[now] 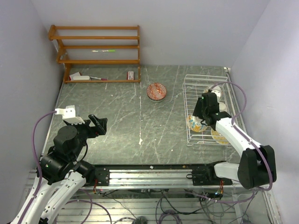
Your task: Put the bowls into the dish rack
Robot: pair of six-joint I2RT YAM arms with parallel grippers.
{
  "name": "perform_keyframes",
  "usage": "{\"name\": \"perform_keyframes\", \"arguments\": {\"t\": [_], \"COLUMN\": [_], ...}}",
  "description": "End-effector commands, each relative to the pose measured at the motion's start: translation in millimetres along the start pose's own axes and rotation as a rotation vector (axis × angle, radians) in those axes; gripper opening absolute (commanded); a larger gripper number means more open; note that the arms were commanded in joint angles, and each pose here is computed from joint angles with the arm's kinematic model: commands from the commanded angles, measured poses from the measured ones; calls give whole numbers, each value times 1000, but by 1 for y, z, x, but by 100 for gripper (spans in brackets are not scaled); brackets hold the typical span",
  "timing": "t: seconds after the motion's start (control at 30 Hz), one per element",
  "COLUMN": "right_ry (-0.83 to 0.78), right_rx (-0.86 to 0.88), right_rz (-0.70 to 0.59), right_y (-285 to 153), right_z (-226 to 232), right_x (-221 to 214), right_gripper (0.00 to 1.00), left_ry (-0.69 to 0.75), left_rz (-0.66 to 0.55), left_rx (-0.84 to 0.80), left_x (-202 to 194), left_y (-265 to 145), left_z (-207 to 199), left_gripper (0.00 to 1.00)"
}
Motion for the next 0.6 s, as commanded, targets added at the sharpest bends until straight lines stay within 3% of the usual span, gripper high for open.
{"name": "perform_keyframes", "arguments": {"t": [0.0, 0.57], "right_ry": [9, 69], "right_rx": [-33, 4], "right_rz": [134, 153], "right_y": [-8, -44], "right_z": [-9, -3], "right_x": [-43, -69], "right_gripper": [59, 59], "left_ry": [-4, -7], "left_rz": [-20, -31], "left_rx": [-44, -71], "left_x": [8, 9], "left_y": [-4, -7], "left_z": [-7, -8], "left_gripper": [98, 98]}}
Point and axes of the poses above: each gripper's point midway between its finger pads, its own y axis out along the fingers, its own z axis along the line the jaws close on, x = y × z, the point moved 7 cm from there along -y, back along the fingers, and after that the axes turned 3 degrees about -y, right-handed, at the moved point
